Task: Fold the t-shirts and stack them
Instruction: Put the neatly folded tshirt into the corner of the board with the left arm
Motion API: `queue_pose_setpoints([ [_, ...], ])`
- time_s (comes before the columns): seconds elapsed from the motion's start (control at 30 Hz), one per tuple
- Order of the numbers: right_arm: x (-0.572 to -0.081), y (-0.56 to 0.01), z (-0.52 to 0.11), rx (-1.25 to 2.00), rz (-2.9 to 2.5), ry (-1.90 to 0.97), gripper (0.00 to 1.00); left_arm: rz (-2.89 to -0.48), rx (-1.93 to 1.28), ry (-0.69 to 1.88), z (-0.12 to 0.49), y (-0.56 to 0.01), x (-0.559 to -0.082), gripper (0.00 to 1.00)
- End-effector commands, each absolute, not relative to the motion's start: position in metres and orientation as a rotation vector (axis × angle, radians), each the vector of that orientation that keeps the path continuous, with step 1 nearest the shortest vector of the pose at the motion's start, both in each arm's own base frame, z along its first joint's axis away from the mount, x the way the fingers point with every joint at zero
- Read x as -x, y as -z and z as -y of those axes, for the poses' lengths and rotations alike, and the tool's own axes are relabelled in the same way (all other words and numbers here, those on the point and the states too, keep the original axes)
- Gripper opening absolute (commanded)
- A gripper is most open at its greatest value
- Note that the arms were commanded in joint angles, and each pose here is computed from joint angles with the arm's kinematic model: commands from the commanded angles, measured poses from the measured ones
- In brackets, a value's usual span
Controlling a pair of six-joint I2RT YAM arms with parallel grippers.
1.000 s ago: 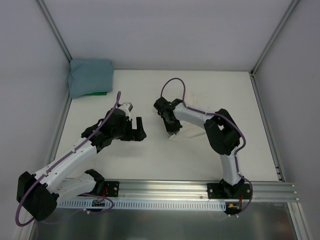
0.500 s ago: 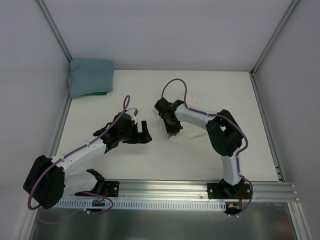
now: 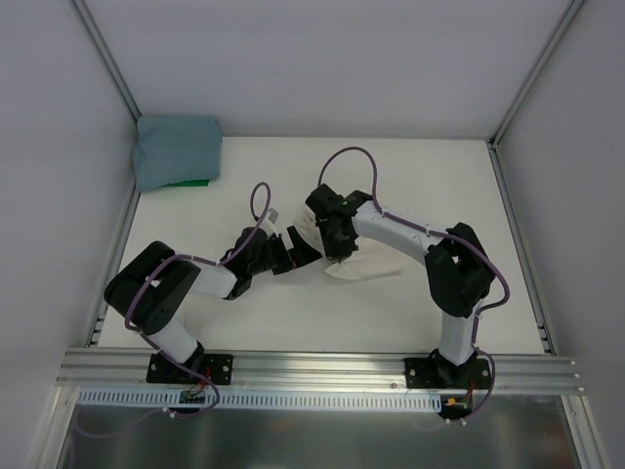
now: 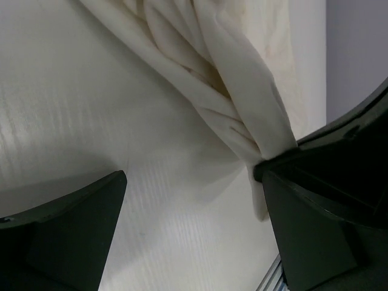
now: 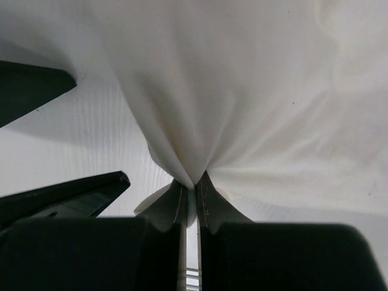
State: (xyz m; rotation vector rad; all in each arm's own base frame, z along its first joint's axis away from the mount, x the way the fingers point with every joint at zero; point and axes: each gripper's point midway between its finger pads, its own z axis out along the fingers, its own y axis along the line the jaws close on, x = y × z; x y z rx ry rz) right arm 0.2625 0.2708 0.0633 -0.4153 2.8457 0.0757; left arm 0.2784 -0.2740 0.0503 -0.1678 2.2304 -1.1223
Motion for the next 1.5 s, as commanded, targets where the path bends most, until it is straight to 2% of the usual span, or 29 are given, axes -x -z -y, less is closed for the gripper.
queue_pose_setpoints([
  [0.0, -0.259, -0.097, -0.276, 0.381, -2.806, -0.158, 0.01, -1.987, 0.247, 1.289, 0.285, -0.091, -0.300, 0.99],
  [0.23, -0.254, -0.102, -0.277, 0.372, -2.812, -0.186, 0.00, -1.828, 0.433, 1.330, 0.273, -0.084, -0.315, 0.99],
  [0.33, -0.255, -0.099, -0.276, 0.374, -2.817, -0.181, 0.01, -1.714, 0.479, 1.436, 0.276, -0.100, -0.320, 0.99],
  [0.7, -0.249, -0.089, -0.276, 0.370, -2.847, -0.188, 0.01, -1.667, 0.429, 1.485, 0.295, -0.117, -0.331, 0.99],
  [1.3, -0.238, -0.091, -0.288, 0.393, -2.852, -0.248, 0.00, -1.677, 0.472, 1.508, 0.317, -0.095, -0.363, 0.98],
  [1.37, -0.236, -0.090, -0.288, 0.396, -2.854, -0.250, 0.00, -1.679, 0.472, 1.520, 0.321, -0.091, -0.367, 0.78],
  [1.4, -0.235, -0.089, -0.288, 0.394, -2.857, -0.250, 0.00, -1.677, 0.466, 1.532, 0.323, -0.092, -0.368, 0.62],
  [1.43, -0.235, -0.089, -0.288, 0.397, -2.858, -0.252, 0.00, -1.686, 0.476, 1.543, 0.326, -0.089, -0.370, 0.15],
  [1.47, -0.235, -0.088, -0.288, 0.394, -2.858, -0.249, 0.00, -1.694, 0.481, 1.547, 0.327, -0.086, -0.370, 0.01],
])
